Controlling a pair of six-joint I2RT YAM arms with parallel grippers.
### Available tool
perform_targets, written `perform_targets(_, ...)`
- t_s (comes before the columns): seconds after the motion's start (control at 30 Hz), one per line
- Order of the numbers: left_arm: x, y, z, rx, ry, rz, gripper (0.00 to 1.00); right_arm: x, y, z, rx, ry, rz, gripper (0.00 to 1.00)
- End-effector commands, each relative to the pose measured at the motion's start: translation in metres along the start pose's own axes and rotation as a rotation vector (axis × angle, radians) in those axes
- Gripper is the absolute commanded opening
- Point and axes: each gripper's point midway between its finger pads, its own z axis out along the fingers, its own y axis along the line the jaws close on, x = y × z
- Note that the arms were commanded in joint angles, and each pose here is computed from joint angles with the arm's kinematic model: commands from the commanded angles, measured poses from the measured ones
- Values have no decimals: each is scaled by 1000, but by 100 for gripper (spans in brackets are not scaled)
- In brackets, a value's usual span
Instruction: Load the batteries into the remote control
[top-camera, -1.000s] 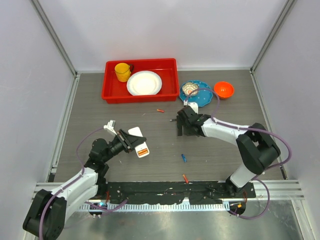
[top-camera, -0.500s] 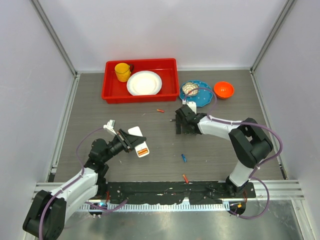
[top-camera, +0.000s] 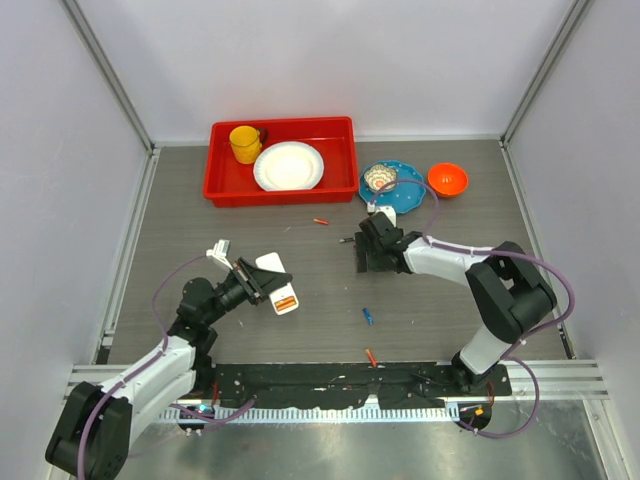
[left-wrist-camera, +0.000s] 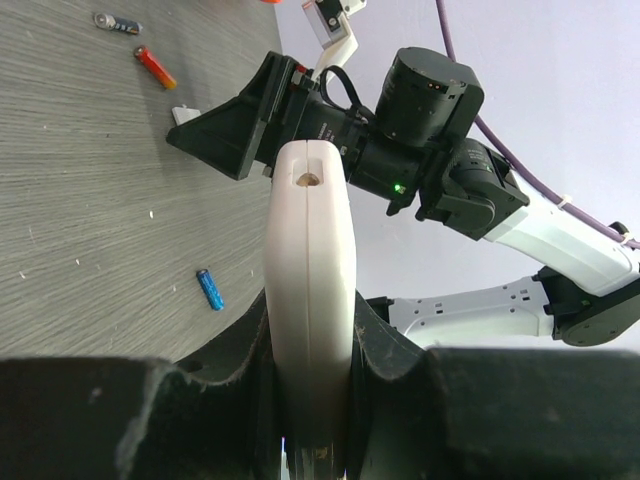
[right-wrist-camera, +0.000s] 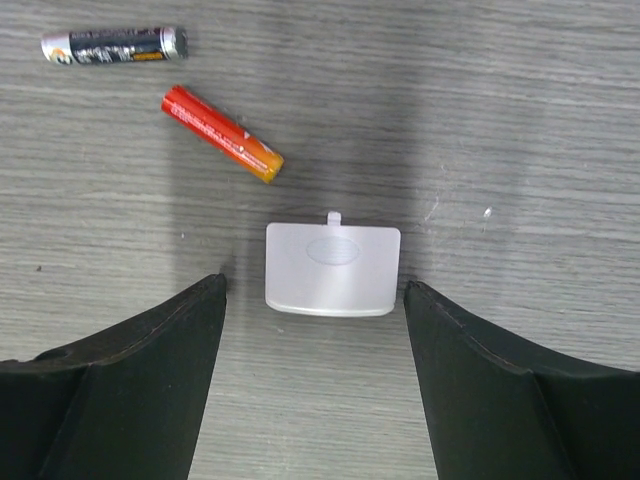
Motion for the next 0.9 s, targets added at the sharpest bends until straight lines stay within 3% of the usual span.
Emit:
perform_targets(0.0, 1, 0, -4, 21, -12, 28, 0, 22, -5, -7, -30, 69, -25, 77)
perform_targets(0.4, 1, -1, -4, 24, -10, 28, 0, 19, -7, -2, -23, 69, -21, 73)
perform_targets(0.7, 0, 0, -4, 20, -12, 29, 0, 23, -6, 0, -38, 77, -19, 60)
perform_targets(0.87, 2, -1, -3, 22, -3, 29, 0, 22, -7, 1, -31, 74, -17, 61)
